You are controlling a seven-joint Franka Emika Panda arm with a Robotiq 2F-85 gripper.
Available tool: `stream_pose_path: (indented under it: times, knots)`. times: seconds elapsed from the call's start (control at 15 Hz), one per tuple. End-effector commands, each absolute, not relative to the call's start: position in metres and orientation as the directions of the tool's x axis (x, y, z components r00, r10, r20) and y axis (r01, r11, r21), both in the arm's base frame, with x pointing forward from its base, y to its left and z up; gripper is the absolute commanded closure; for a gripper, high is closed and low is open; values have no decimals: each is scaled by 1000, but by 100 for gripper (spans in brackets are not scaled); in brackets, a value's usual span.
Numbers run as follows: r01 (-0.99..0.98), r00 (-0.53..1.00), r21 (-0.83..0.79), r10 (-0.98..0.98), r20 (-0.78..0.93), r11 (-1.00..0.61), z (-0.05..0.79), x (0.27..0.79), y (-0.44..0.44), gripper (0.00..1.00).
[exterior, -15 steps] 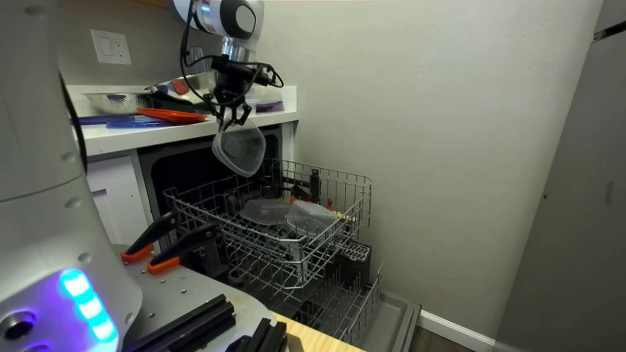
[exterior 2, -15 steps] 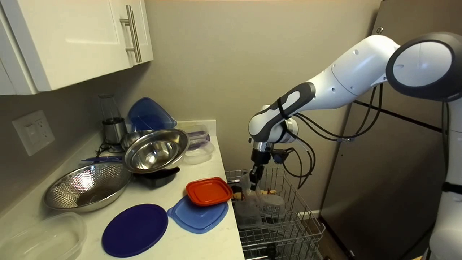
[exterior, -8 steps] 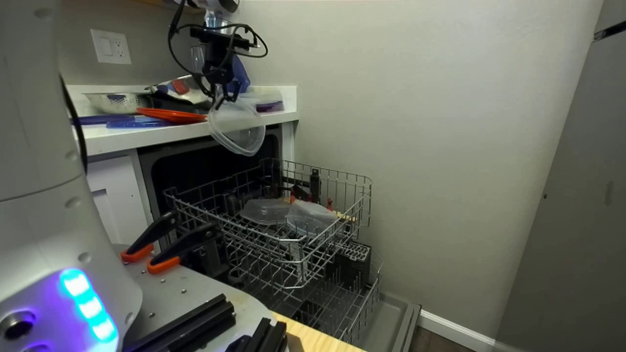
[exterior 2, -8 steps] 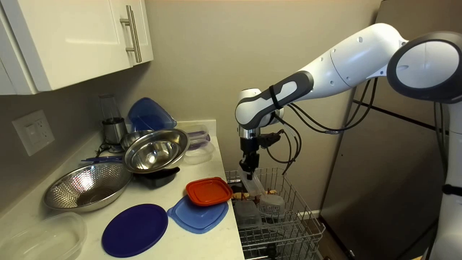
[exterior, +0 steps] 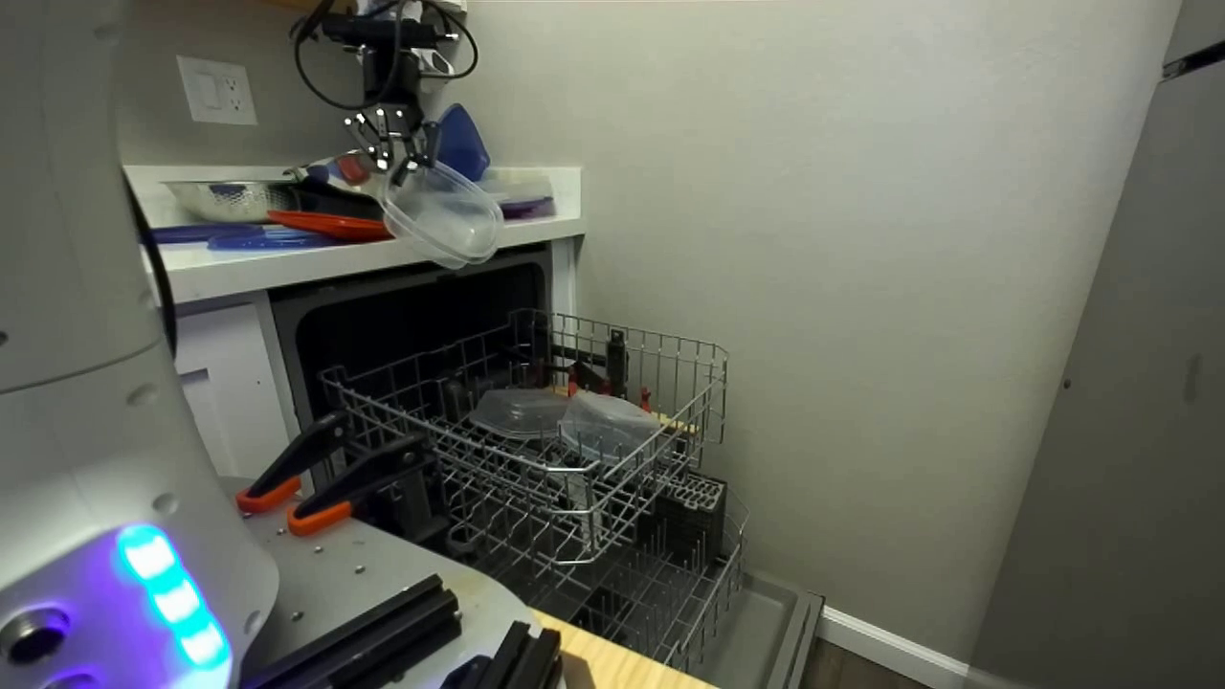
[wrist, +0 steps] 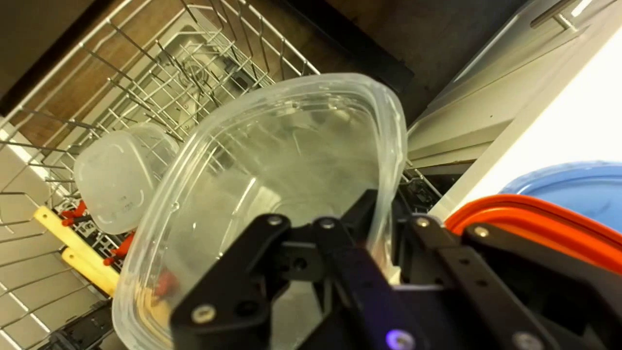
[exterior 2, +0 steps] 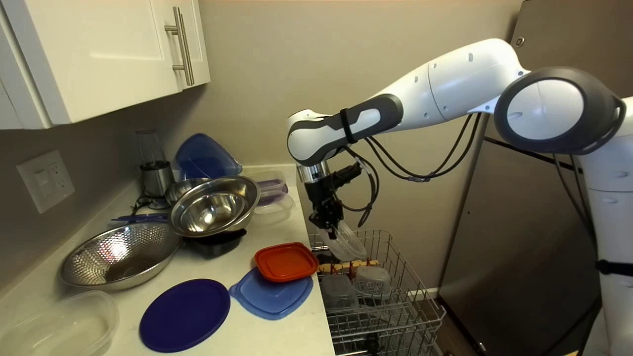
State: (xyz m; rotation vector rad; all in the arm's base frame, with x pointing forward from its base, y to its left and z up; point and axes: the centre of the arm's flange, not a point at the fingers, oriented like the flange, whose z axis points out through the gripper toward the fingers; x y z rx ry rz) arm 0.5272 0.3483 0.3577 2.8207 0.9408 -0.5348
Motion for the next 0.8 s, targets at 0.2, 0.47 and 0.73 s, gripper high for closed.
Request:
stream_pose_path:
  times: [0.2,0.47,0.73]
  knots:
    - [591,729,152,443,-522,-793,352,549,407,98]
    - [658,676,238,422,-604,-714,341,547,430,98]
    - [670,673,306,378,-636,-677,336,544,437,98]
